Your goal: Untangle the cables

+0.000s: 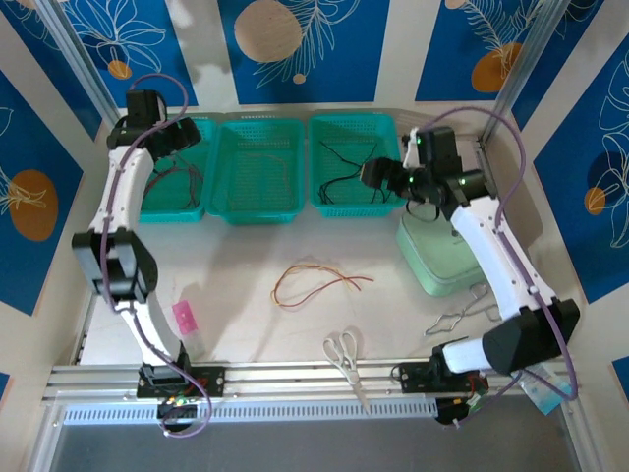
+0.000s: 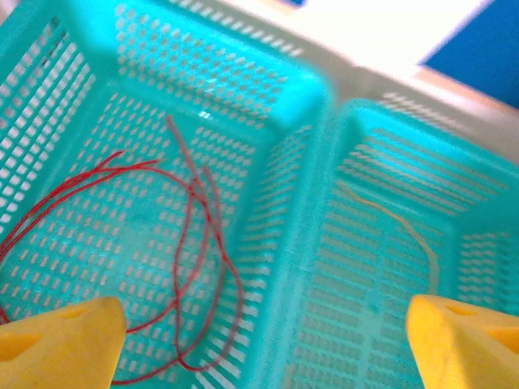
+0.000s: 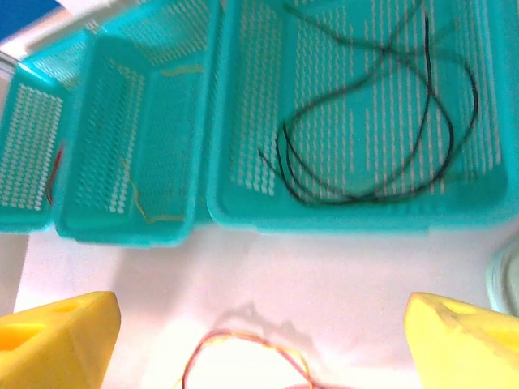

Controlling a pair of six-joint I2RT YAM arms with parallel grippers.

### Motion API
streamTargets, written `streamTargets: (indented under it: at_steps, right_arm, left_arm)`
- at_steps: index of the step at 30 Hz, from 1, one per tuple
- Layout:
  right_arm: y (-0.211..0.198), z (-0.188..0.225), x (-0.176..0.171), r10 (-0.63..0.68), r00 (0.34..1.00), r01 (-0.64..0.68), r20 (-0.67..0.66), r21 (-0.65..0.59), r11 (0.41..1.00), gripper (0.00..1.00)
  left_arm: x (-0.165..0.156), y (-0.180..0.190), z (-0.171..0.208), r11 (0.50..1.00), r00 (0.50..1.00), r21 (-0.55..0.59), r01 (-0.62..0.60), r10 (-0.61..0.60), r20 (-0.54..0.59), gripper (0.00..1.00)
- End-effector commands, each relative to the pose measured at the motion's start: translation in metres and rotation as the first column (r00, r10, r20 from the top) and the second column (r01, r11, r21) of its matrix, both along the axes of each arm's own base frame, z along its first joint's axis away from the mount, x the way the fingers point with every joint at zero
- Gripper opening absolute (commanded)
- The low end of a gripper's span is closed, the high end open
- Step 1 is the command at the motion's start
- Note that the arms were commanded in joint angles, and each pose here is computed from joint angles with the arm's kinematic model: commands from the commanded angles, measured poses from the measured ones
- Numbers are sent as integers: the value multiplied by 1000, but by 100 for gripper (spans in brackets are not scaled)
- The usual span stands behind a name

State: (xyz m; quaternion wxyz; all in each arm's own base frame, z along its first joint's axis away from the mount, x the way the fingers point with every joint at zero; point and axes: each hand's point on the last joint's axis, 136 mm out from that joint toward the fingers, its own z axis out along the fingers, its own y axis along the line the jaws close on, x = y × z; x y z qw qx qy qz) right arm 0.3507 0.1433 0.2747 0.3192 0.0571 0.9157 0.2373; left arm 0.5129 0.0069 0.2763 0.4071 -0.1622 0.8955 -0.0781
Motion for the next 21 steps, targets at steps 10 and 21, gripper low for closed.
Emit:
streamTargets:
  at_steps: [10,21]
  right_arm:
    - [19,-125,-95,-60,935,65,-349,4,998,82]
    - [42,-187,-139,14,859,47,-511,106,993,69]
  left_arm:
    - [-133,-137,-32,921,922,52,386,-384,-52,87]
    - [-218,-229,-103,809,810,50,585,-580,-92,83]
